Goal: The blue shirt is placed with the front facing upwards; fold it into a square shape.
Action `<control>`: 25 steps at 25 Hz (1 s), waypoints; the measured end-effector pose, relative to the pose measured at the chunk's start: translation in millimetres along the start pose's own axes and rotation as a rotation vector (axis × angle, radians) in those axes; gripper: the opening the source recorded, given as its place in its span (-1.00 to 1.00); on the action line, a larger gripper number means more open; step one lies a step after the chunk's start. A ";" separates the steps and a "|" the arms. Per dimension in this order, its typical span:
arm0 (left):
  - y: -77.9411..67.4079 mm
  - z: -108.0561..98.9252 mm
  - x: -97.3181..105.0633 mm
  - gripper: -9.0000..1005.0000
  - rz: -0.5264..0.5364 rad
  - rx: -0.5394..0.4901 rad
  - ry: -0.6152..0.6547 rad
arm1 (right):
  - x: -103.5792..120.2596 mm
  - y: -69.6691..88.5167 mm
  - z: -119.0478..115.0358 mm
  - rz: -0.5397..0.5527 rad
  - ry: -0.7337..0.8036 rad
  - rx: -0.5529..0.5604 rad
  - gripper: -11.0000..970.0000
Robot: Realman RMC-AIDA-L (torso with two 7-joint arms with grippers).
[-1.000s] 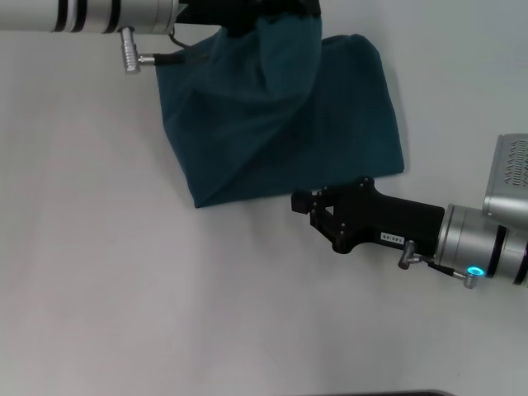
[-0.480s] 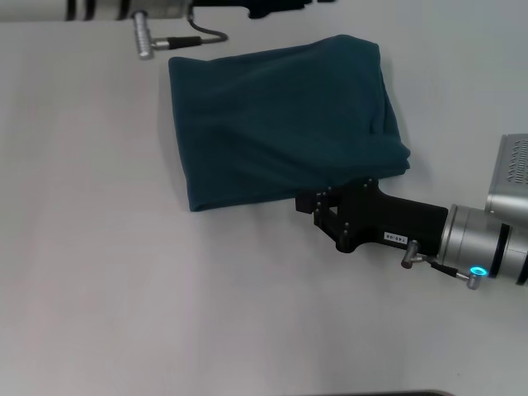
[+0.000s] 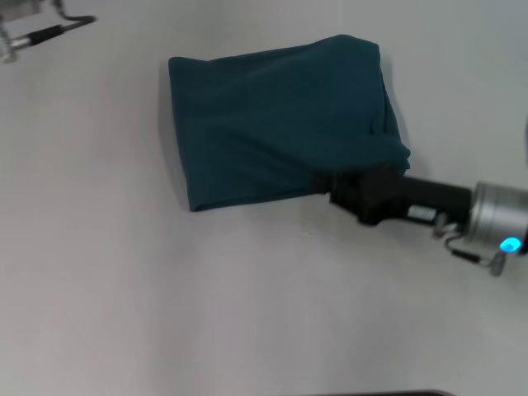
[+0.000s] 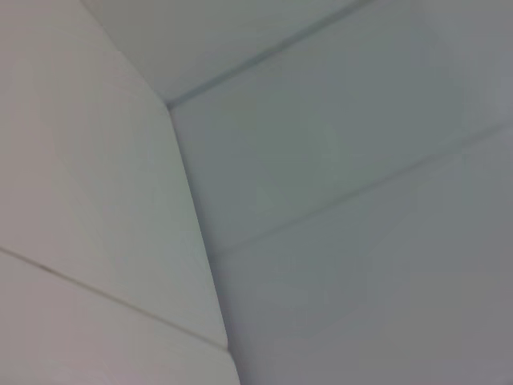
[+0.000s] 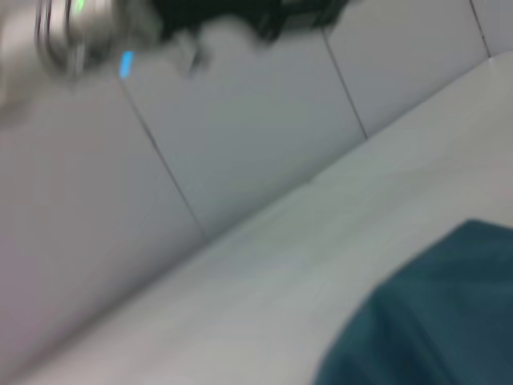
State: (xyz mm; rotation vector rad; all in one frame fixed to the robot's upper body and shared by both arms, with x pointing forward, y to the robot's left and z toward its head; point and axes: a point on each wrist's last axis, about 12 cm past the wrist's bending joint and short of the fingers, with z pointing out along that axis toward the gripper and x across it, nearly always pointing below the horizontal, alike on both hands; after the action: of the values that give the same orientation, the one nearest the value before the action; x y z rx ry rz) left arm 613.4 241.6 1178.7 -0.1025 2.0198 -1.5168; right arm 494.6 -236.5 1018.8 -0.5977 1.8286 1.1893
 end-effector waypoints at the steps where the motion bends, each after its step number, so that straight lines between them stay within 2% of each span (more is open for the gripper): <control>1: 4.5 -7.5 0.1 0.34 -0.012 -0.004 -0.022 | -9.2 -3.3 -5.6 0.045 -0.002 -0.011 -0.65; 4: 13.3 -21.0 2.2 0.49 -0.024 -0.017 -0.051 | -38.4 -9.8 -22.6 0.165 0.037 -0.055 -0.64; 7: 17.7 -26.9 3.9 0.67 -0.018 -0.028 -0.059 | -73.7 -7.7 -40.7 0.218 0.051 -0.137 -0.64; 9: 18.9 -28.4 4.6 0.79 -0.008 -0.031 -0.061 | -96.6 -9.2 -53.1 0.242 0.060 -0.151 -0.44; 12: 19.9 -29.8 5.1 0.79 0.006 -0.033 -0.063 | -135.0 -22.2 -73.4 0.376 0.146 -0.067 -0.16; 13: 20.5 -30.4 5.5 0.79 0.009 -0.034 -0.064 | -146.9 -26.9 -79.7 0.434 0.195 -0.025 -0.12; 17: 22.8 -33.9 8.4 0.79 0.010 -0.038 -0.064 | -180.2 -39.6 -97.3 0.540 0.270 0.122 0.04; 21: 26.4 -38.9 13.1 0.79 0.007 -0.042 -0.064 | -199.4 -48.3 -102.5 0.619 0.271 0.227 0.19; 25: 28.4 -44.0 15.7 0.79 0.012 -0.043 -0.059 | -208.5 -55.3 -95.3 0.680 0.264 0.305 0.39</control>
State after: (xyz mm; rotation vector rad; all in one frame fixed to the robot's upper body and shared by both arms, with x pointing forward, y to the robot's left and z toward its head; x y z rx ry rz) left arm 586.5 282.2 1153.9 -0.1505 2.0029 -1.4472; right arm 607.7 -357.8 1186.5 0.0667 2.4900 1.2477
